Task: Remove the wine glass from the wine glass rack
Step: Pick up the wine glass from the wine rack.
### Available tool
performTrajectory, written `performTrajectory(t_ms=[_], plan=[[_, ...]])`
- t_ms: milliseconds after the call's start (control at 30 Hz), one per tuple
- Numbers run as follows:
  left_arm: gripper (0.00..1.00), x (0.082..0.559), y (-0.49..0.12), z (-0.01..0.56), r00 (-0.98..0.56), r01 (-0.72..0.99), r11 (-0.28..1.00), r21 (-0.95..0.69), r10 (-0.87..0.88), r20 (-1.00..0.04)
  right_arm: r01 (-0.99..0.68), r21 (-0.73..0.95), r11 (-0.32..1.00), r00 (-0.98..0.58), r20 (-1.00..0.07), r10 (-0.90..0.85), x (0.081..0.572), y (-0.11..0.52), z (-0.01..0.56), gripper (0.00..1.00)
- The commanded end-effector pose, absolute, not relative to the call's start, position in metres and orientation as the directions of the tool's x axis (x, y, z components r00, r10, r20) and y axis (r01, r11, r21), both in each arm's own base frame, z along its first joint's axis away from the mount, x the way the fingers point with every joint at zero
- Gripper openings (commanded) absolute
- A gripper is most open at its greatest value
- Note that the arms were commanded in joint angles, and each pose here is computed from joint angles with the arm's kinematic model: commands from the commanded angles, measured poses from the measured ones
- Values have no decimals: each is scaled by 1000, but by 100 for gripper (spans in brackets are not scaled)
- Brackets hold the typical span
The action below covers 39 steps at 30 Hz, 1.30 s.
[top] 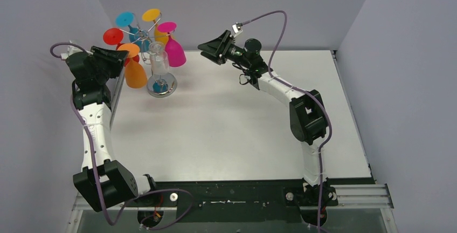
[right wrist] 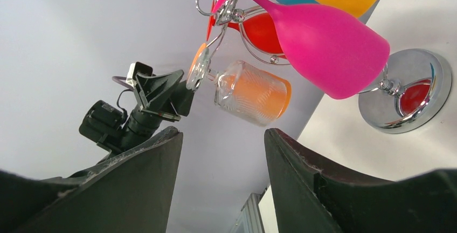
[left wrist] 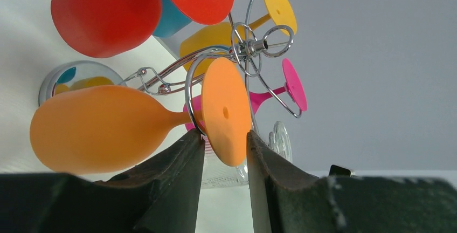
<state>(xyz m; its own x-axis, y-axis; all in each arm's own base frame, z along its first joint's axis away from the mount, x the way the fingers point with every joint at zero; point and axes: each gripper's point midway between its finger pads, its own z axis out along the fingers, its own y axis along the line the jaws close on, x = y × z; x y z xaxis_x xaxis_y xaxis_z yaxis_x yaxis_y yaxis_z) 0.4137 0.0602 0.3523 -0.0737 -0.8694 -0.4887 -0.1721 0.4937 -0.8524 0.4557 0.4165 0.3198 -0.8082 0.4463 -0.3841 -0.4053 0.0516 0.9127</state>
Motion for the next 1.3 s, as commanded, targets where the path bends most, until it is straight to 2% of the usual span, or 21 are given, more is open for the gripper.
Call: performTrajectory(t_ms=[0, 433, 633, 900, 1267], plan=[[31, 418, 63, 367, -46, -114, 510, -852, -860, -508, -535, 845, -9, -735, -460, 499, 442, 397, 385, 58], [10, 417, 60, 374, -47, -88, 515, -853, -857, -513, -533, 846, -9, -734, -457, 502, 441, 396, 385, 58], [5, 417, 59, 375, -48, -83, 506, -859, -863, -503, -534, 845, -10, -734, -458, 501, 440, 396, 385, 58], [0, 413, 53, 389, -50, -46, 473, -880, -881, -471, -533, 846, -8, -734, -458, 502, 440, 395, 384, 59], [0, 419, 59, 397, -27, 4, 388, -921, -921, -388, -536, 844, -8, -731, -459, 505, 441, 393, 385, 59]])
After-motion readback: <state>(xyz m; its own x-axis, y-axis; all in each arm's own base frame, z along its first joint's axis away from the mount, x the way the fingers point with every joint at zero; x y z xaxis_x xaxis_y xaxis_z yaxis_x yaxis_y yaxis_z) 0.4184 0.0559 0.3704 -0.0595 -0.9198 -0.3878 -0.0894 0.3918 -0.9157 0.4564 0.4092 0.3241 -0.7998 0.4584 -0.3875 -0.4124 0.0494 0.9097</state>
